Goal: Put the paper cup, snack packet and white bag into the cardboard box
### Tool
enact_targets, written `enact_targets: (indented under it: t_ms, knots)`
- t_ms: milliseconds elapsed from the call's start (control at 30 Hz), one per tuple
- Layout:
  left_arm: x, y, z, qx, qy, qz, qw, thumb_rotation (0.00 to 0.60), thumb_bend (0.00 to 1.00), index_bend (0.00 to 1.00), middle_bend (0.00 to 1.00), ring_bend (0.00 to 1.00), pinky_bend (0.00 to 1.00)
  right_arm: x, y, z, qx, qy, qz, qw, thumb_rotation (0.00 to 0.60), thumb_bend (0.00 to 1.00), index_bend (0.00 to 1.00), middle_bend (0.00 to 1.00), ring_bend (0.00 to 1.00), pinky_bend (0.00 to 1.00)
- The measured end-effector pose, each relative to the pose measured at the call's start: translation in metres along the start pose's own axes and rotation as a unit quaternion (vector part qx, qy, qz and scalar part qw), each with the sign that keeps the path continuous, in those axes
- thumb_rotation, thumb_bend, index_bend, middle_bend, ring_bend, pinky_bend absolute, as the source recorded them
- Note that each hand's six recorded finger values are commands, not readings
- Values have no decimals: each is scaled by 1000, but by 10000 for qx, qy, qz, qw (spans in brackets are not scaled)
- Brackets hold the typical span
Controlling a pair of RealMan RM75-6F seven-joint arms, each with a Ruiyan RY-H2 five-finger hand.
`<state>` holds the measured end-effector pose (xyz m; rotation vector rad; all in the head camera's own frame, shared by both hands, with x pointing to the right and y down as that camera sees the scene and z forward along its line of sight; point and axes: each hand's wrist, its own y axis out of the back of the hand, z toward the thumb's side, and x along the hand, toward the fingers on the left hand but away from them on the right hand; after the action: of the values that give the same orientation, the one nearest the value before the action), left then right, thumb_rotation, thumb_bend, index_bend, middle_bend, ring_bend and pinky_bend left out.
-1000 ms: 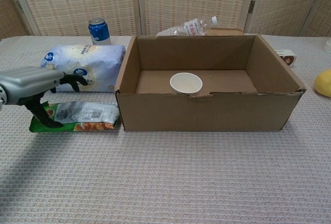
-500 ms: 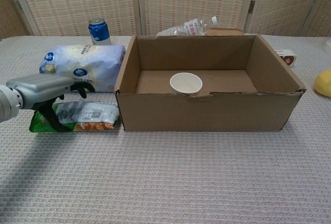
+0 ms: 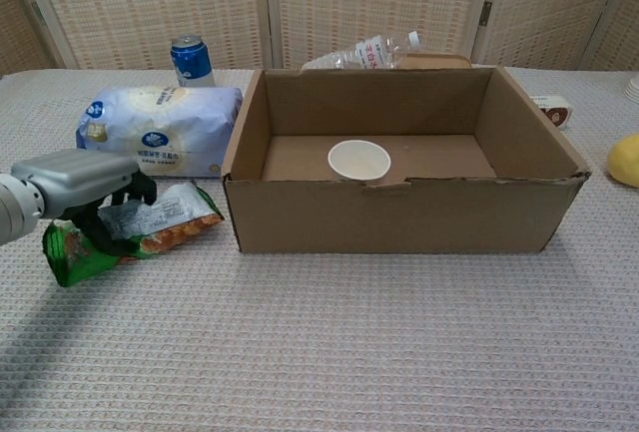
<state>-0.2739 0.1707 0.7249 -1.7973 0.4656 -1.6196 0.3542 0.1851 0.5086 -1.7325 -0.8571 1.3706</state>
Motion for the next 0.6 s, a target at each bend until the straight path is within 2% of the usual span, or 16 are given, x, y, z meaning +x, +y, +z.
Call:
enact_targets:
  t_ms: [100,200,400,600]
  knots:
    - [-1,2,-2,22,20,48,10000,600,359,721,768,685,800,0,0,0,0,2,5,10000,600,0,4,0,0,0]
    - [-3,4,-6,77,35,68,9999,600,388,779,833,744,849,0,0,1,-2,6,-1,10000,600,0,4,0,0,0]
    - [-9,16,-15,240,67,37,9997,600,412,802,881,784,885,0,2,0,-19,-2,-24,10000,600,0,4,0,0,0]
    - [-23,41,-30,293,158,86,9994,600,431,812,898,795,896,1,2,1,-24,15,-17,10000,600,0,3,0,0,0]
